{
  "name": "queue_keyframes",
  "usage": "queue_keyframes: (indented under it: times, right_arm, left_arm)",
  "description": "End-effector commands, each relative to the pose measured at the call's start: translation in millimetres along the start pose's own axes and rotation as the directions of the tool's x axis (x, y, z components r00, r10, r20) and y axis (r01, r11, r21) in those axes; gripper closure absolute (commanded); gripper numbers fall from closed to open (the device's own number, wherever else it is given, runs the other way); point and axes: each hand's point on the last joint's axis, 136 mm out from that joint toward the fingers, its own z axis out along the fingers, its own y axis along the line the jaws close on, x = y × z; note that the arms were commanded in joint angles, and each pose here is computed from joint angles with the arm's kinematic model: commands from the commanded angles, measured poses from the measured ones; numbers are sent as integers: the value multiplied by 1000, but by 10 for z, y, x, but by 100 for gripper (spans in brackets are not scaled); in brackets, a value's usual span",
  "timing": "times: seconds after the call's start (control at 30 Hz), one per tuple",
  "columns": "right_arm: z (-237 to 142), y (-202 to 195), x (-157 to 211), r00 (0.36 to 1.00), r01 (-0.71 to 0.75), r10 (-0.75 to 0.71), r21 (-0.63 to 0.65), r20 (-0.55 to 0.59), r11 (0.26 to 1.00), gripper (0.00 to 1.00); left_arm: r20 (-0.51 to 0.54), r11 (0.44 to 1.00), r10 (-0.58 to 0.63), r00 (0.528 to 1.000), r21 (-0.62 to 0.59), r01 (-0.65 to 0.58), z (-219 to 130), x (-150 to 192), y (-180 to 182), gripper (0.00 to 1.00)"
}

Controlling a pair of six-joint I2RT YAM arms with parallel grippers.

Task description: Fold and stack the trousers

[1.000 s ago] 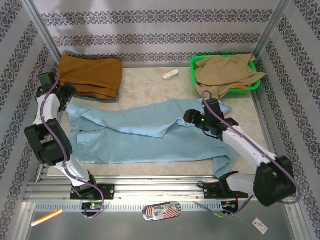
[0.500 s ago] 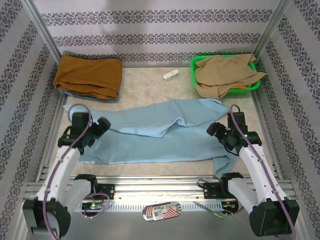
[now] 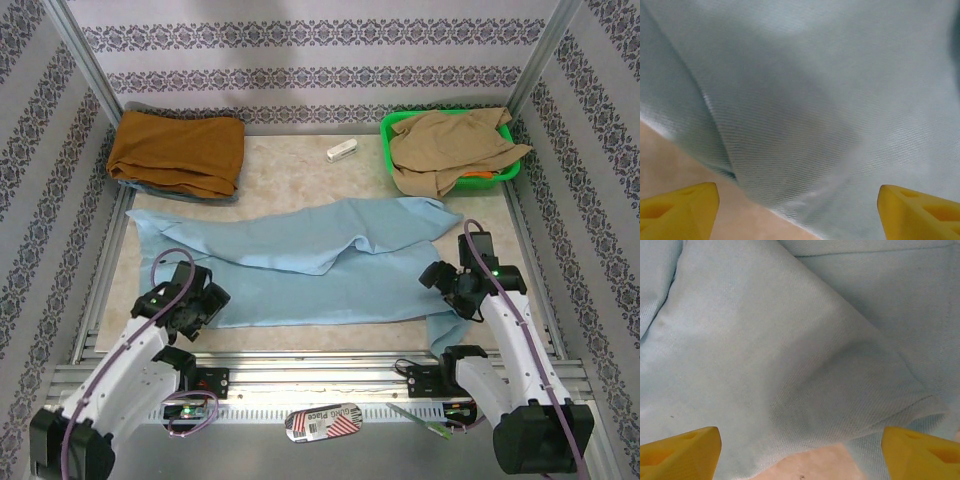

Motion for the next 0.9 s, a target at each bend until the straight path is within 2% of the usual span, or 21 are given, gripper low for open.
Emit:
queue_keyframes:
  times: [0.0, 0.1, 0.17, 0.23, 0.3, 0.43, 0.5, 0.6, 0.73, 0.77, 0.87]
  right_arm:
    - [1, -69, 74, 997, -67, 67, 20, -48, 998, 15]
    - [61, -106, 145, 990, -101, 103, 27, -96, 995, 15]
    - [98, -132, 188, 985, -120, 123, 32, -118, 992, 16]
    - [121, -162, 210, 981, -139, 144, 41, -127, 989, 16]
    - [166, -174, 215, 978, -167, 170, 37, -123, 985, 17]
    - [301, -181, 141, 971, -217, 217, 11, -104, 976, 32]
    - [346, -206, 59, 969, -233, 233, 11, -78, 973, 42]
    - [355, -302, -94, 976, -218, 217, 33, 16, 975, 67]
    - [347, -208, -172, 975, -215, 217, -51, 52, 975, 97]
    - [326, -185, -204, 976, -208, 211, -60, 61, 976, 100]
    - [187, -94, -322, 981, -161, 169, -82, 98, 984, 100]
  left_arm:
    - [-5, 989, -85, 996, -123, 84, 133, 42, 148, 20]
    - [-13, 985, -81, 997, -155, 78, 231, 51, 134, 32]
    - [0, 982, -84, 997, -168, 82, 274, 29, 146, 46]
    - [16, 983, -88, 996, -160, 89, 298, 3, 139, 68]
    - [39, 985, -89, 995, -145, 93, 308, -32, 127, 80]
    - [86, 994, -68, 994, -84, 75, 242, -136, 5, 99]
    - [112, 997, -50, 992, -53, 56, 181, -197, -69, 100]
    - [134, 999, -32, 991, 10, 31, 83, -254, -197, 100]
    - [160, 997, -17, 987, 74, 5, -46, -321, -334, 100]
    - [164, 997, -13, 986, 76, 1, -72, -339, -351, 100]
    - [176, 994, 13, 984, 100, -32, -210, -412, -500, 100]
